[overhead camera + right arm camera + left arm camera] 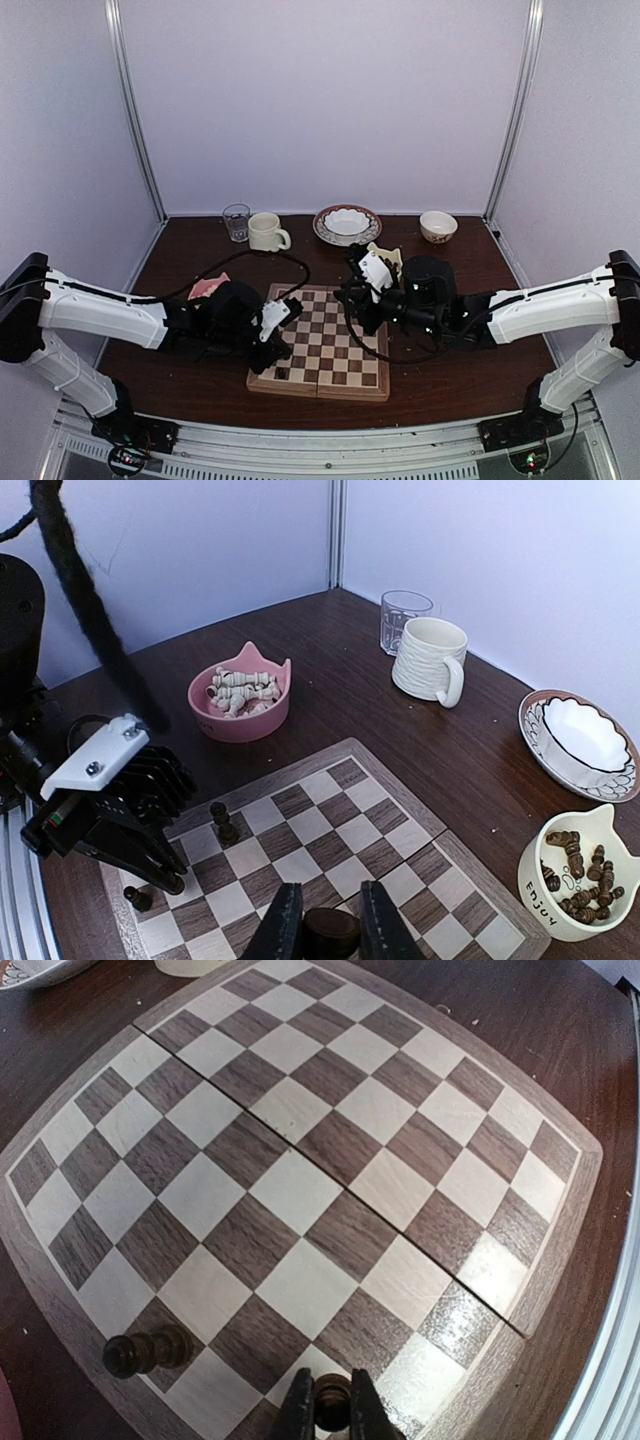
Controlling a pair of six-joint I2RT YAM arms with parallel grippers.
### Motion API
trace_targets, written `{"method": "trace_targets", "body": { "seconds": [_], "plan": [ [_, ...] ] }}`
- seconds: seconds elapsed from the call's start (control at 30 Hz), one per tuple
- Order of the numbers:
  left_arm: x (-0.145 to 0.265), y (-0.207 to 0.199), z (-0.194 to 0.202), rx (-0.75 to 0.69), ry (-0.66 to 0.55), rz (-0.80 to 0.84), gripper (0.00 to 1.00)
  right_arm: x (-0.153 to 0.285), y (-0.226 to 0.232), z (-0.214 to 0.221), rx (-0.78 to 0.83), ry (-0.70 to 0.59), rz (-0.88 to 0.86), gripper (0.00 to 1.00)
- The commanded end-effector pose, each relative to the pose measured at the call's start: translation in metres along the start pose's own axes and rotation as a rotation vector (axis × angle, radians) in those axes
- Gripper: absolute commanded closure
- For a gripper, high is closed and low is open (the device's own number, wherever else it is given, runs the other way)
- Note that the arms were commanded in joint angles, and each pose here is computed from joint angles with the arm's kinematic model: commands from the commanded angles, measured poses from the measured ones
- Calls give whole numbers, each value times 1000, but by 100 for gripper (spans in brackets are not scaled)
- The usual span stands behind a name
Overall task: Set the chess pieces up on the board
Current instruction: Place the pawn on b7.
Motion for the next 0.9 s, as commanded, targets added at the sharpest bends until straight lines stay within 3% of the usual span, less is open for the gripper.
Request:
{"method": "trace_targets", "body": {
  "seconds": [0.0,0.87],
  "plan": [
    [-6,-3,-6,-16,12,-12,100,6,-4,-4,-15,-28,26,81],
    [-12,-2,-6,-18,28,-36,95,8,-5,-6,-14,-34,24,80]
  ]
}}
Point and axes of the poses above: each gripper's point midway between its finger pads, its own x axis back along the fingers, its own y axis along the line the jaws close on, z = x × y, the point moved 10 cm from there along x, back along the fingers, and after that the axes turned 15 degrees about x, right-handed, at the moved point
